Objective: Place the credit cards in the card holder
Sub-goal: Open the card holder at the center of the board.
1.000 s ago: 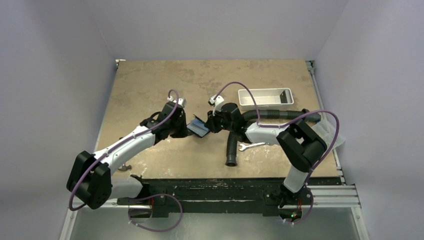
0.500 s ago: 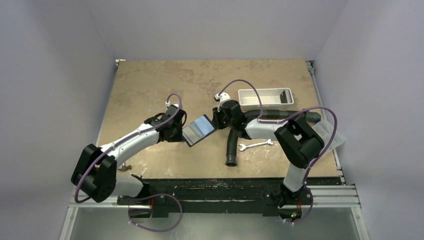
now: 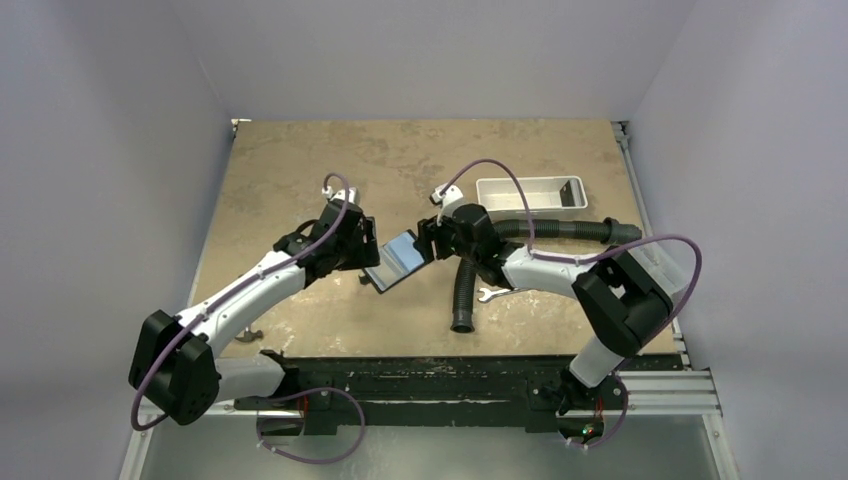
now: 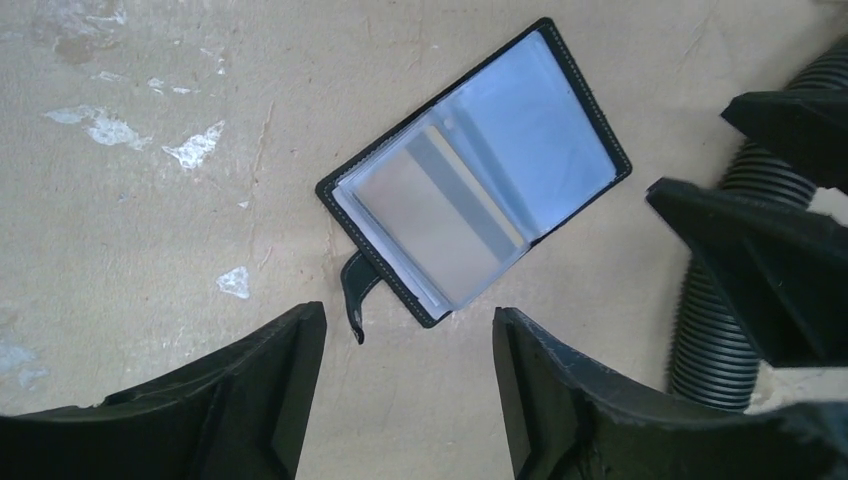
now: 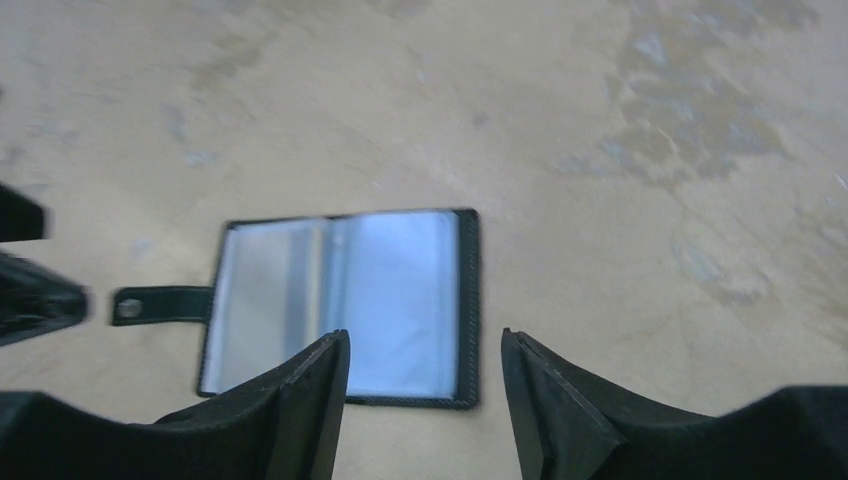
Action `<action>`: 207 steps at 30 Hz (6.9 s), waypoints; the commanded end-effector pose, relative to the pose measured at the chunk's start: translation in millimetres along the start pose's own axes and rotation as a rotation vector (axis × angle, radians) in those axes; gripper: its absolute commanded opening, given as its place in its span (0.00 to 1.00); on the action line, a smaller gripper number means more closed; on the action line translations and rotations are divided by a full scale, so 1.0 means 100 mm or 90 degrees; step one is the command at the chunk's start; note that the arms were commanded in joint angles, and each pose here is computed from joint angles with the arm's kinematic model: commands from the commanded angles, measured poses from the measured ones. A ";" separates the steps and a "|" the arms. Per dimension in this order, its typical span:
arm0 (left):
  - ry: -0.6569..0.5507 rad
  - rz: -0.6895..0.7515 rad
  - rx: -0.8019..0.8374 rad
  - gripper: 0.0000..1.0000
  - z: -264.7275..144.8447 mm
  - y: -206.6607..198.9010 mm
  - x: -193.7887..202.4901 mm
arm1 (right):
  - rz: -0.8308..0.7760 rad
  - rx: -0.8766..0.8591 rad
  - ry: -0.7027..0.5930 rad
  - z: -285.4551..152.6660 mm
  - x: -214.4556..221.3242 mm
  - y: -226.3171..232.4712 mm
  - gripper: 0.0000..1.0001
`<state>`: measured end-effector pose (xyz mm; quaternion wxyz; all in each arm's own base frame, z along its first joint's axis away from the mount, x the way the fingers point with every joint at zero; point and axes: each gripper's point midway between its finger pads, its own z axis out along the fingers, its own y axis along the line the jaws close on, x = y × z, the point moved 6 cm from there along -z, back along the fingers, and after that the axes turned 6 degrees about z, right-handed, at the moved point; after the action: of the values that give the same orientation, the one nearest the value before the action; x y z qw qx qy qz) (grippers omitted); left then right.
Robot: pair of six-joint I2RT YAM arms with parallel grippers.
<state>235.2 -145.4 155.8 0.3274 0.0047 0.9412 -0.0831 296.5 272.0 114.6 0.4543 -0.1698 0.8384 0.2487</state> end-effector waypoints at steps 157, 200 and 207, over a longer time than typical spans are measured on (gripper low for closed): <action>0.030 -0.176 0.265 0.15 1.03 -0.47 -0.17 | 0.107 -0.011 -0.145 -0.32 -0.39 -0.24 0.59; -0.057 0.002 0.176 0.61 0.07 -0.29 -0.81 | 0.106 -0.125 0.051 0.12 -0.22 0.13 0.26; -0.134 0.067 0.281 0.79 -0.19 -0.66 -1.48 | 0.031 0.208 -0.042 -0.49 -1.08 -0.46 0.75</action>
<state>328.5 -189.6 255.9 0.4122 0.0620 0.8746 -0.2477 311.5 267.0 153.2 0.4033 -0.1305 0.8604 0.2829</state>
